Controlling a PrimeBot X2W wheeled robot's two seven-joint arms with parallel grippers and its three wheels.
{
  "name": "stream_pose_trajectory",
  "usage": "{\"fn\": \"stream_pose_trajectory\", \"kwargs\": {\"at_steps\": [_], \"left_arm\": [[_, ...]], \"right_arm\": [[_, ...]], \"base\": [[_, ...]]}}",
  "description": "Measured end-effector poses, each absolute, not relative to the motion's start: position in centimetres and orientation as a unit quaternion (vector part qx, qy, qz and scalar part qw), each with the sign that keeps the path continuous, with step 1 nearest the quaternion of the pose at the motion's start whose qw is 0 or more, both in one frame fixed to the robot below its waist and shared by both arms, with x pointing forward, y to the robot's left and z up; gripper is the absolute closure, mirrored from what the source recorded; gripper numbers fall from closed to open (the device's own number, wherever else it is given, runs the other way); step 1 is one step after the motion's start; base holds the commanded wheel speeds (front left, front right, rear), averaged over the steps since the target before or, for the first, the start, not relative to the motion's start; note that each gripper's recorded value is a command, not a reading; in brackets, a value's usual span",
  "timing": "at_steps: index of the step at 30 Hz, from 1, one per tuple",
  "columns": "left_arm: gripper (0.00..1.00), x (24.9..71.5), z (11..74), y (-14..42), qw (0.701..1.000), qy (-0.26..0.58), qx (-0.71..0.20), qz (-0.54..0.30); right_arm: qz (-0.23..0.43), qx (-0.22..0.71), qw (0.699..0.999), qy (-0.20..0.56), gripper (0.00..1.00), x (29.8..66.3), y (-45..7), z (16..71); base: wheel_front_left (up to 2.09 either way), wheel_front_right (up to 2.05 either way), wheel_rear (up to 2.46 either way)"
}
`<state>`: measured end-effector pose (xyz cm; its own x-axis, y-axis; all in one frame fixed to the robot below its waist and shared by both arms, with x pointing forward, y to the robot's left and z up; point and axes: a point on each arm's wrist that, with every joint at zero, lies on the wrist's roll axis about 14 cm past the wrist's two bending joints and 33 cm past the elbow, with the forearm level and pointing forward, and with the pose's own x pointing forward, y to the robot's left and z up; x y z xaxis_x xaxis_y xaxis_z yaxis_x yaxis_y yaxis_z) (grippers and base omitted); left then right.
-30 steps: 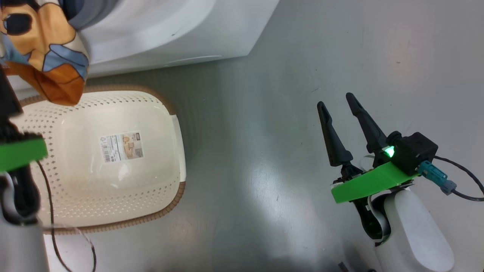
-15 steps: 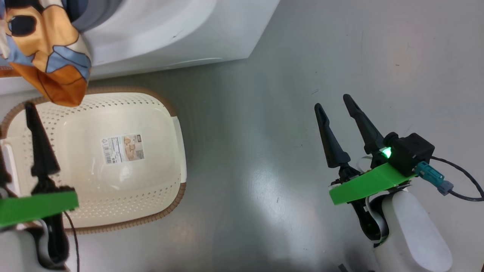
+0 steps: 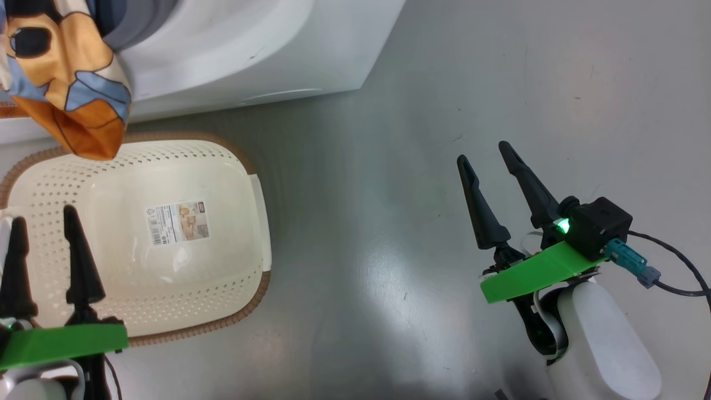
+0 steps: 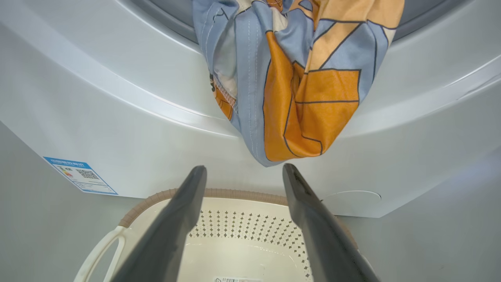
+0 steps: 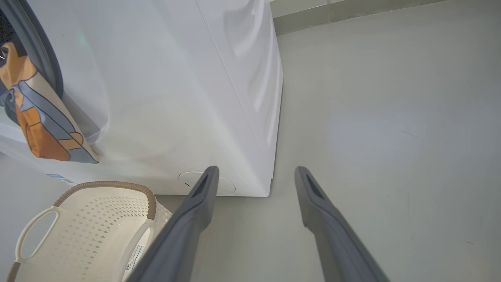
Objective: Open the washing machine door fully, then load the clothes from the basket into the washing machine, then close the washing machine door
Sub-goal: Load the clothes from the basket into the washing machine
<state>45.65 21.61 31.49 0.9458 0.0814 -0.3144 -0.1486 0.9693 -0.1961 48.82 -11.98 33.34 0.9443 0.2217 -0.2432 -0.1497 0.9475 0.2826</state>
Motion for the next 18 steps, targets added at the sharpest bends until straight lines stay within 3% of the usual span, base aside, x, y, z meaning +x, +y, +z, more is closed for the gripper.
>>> {"fn": "stream_pose_trajectory", "kwargs": {"at_steps": [18], "left_arm": [[0.00,44.9,31.1,20.6,0.981,0.169,-0.084,0.040]], "right_arm": [[0.094,0.130,0.978,0.135,0.00,48.8,-12.1,33.6]], "base": [[0.00,0.00,0.00]]}}
